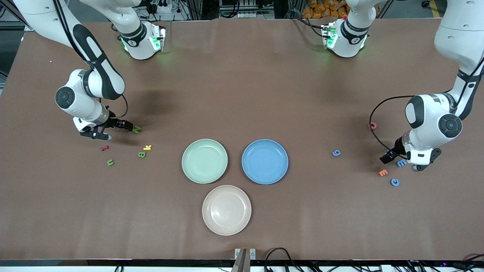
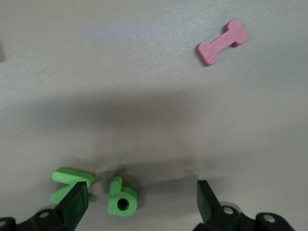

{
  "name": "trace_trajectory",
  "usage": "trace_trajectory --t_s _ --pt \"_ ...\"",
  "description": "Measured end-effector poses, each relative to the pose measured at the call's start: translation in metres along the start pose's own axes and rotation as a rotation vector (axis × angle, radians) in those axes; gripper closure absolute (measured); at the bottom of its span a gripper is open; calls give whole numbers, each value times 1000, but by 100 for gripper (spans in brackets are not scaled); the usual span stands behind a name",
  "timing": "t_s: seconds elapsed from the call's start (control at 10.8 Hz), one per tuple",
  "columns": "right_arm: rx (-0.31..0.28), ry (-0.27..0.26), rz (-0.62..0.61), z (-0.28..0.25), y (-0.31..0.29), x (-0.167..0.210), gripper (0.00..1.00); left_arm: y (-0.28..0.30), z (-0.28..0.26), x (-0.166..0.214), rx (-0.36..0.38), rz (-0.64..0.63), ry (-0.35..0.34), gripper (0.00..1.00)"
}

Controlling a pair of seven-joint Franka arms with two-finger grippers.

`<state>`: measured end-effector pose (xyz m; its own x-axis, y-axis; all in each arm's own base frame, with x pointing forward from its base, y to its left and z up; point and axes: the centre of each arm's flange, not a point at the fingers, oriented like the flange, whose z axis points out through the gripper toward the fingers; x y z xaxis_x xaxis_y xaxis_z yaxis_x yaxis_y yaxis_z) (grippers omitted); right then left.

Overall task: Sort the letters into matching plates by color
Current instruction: 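Grasp the blue X with the left gripper while the right gripper lowers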

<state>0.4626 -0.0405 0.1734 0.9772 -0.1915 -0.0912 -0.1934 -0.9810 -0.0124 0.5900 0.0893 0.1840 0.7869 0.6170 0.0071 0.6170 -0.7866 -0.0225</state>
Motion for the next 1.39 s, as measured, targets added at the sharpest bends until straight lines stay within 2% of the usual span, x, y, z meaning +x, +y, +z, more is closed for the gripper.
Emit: trace_trajectory --t_s 0.65,0.74,1.11,1.39 --pt "-4 -13 -15 10 -6 -8 0 1 17 2 -26 -7 18 0" --pt "-4 -13 -16 10 -6 -9 0 0 17 4 -28 -11 22 5" --pt "-4 -15 -17 7 -5 -14 0 -10 10 12 -33 -31 35 58" --pt "-4 -16 -17 6 -4 -16 0 -10 6 13 -34 -32 40 65"
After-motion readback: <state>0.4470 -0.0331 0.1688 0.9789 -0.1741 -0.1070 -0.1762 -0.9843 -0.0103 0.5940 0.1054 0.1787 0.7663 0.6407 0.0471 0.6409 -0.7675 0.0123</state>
